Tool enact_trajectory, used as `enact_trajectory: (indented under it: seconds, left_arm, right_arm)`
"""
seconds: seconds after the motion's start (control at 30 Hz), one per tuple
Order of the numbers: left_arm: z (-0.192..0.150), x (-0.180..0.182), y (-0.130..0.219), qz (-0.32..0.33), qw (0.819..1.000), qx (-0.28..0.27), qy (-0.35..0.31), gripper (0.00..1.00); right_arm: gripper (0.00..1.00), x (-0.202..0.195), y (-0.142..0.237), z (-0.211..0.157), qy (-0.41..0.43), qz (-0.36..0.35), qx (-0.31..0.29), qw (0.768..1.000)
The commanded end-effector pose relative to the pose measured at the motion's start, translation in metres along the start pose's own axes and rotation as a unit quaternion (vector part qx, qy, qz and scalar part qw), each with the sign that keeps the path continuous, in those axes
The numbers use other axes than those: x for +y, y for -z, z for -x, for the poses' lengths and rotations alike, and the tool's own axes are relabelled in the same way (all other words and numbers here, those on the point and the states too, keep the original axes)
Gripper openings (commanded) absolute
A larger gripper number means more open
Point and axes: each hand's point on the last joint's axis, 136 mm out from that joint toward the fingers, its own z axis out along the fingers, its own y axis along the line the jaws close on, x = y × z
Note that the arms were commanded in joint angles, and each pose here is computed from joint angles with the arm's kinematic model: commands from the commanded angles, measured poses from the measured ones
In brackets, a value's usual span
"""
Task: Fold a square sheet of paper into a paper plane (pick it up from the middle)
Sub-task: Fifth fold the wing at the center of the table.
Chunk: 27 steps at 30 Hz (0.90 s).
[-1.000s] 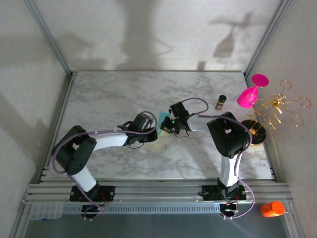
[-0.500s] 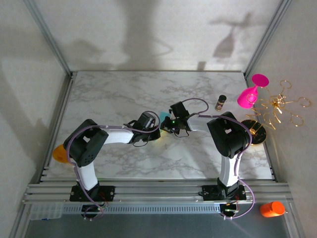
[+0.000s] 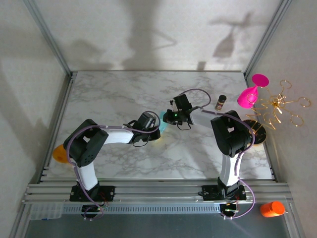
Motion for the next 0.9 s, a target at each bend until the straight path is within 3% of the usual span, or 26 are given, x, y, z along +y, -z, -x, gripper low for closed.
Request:
enact_trajectory:
  seconds: [0.0, 0.43, 0.87]
  left_arm:
    - [-0.017, 0.028, -0.002, 0.047, 0.998, 0.031, 0.004, 0.0]
    - [-0.026, 0.035, -0.003, 0.051, 0.998, 0.046, -0.004, 0.0]
    - [-0.029, 0.037, 0.007, 0.057, 0.997, 0.055, -0.022, 0.0]
  right_arm:
    - [0.09, 0.007, 0.005, -0.005, 0.028, 0.016, 0.004, 0.999]
    - [0.09, -0.014, -0.02, 0.003, 0.047, -0.014, 0.022, 0.999]
    - [0.09, -0.049, -0.032, -0.015, 0.023, -0.069, 0.047, 0.996]
